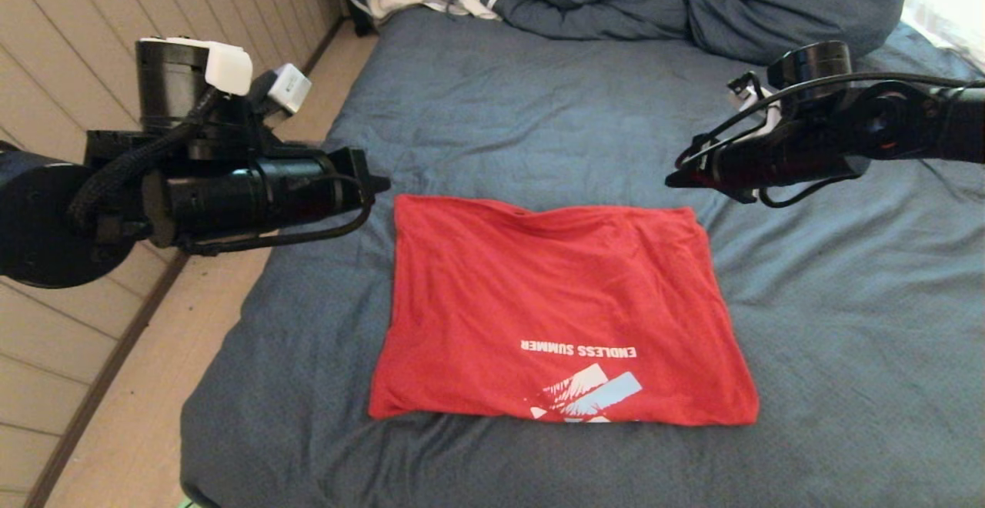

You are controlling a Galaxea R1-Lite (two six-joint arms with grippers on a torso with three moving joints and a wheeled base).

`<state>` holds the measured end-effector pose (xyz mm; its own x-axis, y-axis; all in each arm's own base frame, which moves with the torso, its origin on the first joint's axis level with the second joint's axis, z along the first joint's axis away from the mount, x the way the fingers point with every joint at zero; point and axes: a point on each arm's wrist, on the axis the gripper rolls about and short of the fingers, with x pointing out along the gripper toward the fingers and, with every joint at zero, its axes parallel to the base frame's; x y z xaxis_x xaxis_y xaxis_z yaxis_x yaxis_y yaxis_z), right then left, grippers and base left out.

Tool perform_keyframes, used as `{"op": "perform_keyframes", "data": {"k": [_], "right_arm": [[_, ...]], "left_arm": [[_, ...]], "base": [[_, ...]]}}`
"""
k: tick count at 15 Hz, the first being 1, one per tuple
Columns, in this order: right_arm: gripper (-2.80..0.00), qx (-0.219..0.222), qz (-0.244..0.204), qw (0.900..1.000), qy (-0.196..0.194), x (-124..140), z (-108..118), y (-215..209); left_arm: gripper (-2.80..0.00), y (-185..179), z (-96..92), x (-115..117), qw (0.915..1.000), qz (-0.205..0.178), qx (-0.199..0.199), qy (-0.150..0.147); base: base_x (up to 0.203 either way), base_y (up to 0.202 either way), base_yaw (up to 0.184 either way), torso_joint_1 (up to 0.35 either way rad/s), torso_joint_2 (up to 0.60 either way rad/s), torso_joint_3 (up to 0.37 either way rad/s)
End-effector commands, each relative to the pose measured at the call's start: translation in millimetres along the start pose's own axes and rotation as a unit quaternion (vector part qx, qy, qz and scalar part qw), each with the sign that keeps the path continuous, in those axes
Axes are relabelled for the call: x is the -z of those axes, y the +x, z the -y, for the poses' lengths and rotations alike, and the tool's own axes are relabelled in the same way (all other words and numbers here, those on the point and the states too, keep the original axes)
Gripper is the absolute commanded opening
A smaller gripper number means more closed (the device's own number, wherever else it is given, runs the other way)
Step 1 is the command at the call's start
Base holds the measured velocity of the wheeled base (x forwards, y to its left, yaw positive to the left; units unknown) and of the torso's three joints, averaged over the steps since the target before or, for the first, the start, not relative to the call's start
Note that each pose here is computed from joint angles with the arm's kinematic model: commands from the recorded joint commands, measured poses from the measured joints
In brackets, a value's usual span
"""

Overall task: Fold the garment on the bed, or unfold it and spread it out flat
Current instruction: Fold the red T-shirt

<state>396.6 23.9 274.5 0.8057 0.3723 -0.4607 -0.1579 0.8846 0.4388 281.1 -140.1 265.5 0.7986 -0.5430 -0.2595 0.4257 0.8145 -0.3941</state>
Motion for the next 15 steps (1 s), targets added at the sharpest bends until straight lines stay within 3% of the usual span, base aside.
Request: {"op": "perform_keyframes", "data": {"k": [1,5,6,7,10,12,15], "right_arm": [[-2.80,0.016,-0.009,1.000,-0.006,4.2,-4.4,-46.7],[-2.80,0.043,-0.098,0.994,-0.017,48.0,5.4,-65.2],[-1.24,0.044,-0.104,0.993,-0.021,56.6,7.2,-66.7],[0.00,0.042,-0.106,0.993,-0.029,63.4,8.8,-66.9],[0.00,0.043,-0.130,0.989,-0.050,81.9,14.3,-67.1],[0.00,0.040,-0.136,0.988,-0.056,86.1,15.0,-67.1],[0.00,0.039,-0.144,0.987,-0.056,90.8,14.2,-67.2]], "left_arm": [[-2.80,-33.5,1.0,-7.1,0.9994,-0.026,0.019,-0.015],[-2.80,-45.1,-15.7,12.5,0.9956,-0.074,0.016,-0.056],[-2.80,-45.0,-19.0,18.0,0.9944,-0.085,0.016,-0.062],[-2.80,-42.9,-21.5,22.8,0.9931,-0.095,0.014,-0.068],[-2.80,-33.1,-28.6,35.7,0.9910,-0.100,0.013,-0.087],[-2.80,-25.9,-31.6,38.7,0.9932,-0.078,0.020,-0.084],[-2.80,-17.3,-33.3,37.7,0.9939,-0.074,0.020,-0.080]], "base": [[0.000,0.000,0.000,0.000,0.00,0.000],[0.000,0.000,0.000,0.000,0.00,0.000],[0.000,0.000,0.000,0.000,0.00,0.000],[0.000,0.000,0.000,0.000,0.00,0.000],[0.000,0.000,0.000,0.000,0.00,0.000],[0.000,0.000,0.000,0.000,0.00,0.000],[0.000,0.000,0.000,0.000,0.00,0.000]]}}
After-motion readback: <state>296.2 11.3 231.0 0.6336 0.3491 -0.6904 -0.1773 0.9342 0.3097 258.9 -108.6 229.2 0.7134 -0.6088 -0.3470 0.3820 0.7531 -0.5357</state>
